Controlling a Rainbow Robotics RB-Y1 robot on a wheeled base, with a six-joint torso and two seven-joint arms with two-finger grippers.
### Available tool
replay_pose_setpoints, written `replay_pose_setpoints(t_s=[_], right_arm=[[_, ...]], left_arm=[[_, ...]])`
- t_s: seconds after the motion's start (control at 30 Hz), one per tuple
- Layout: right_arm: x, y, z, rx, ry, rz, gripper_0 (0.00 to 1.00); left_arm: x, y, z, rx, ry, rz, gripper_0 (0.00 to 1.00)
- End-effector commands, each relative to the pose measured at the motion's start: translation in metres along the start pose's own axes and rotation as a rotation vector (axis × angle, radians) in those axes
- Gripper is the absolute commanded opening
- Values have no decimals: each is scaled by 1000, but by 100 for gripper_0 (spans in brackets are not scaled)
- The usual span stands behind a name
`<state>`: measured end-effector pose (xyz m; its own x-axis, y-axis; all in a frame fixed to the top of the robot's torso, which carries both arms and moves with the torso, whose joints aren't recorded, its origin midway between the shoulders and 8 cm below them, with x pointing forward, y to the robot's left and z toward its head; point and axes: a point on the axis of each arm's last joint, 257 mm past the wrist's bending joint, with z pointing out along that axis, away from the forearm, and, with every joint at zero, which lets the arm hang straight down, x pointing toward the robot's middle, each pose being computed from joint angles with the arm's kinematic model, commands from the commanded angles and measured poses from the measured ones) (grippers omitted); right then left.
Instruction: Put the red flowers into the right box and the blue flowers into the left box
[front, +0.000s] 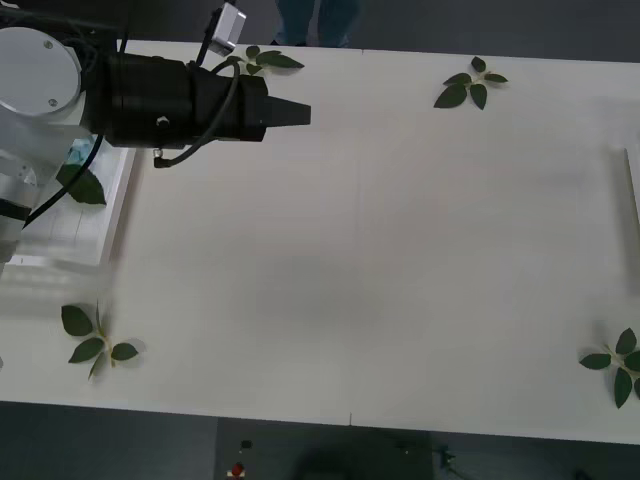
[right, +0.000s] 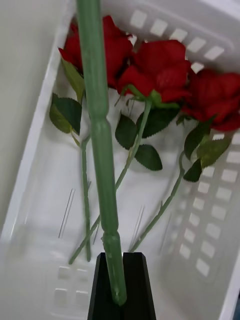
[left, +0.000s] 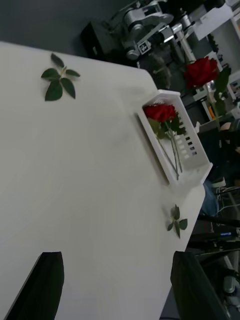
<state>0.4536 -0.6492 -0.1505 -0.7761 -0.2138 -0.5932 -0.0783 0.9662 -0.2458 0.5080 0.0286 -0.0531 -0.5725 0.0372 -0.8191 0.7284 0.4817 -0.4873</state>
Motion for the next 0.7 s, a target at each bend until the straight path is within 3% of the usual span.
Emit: replay_pose_setpoints(t_s=[0.03,0.33,0.37,0.4,0.5,0.7], right_arm=[[-15,-9,-6,31,-13,97,0],[-12,-8,-3,45,-1,129,0],[-13,-9,-3,46,-1,131,12],[-12,-8,-3,44,-1,134,45],[-13,-8,-3,44,-2,141,100],[-12,-8,-3,43,-2,148,100]], left_arm=[[12,-33,-14,14,-20,134,62],[47,-65,-44,25,-1,243,62],[51,-67,-49,25,-2,242,61],[54,-70,-53,30,-6,236,62],[60,-74,-61,41,-15,252,62],[61,-72,-67,62,-15,283,62]])
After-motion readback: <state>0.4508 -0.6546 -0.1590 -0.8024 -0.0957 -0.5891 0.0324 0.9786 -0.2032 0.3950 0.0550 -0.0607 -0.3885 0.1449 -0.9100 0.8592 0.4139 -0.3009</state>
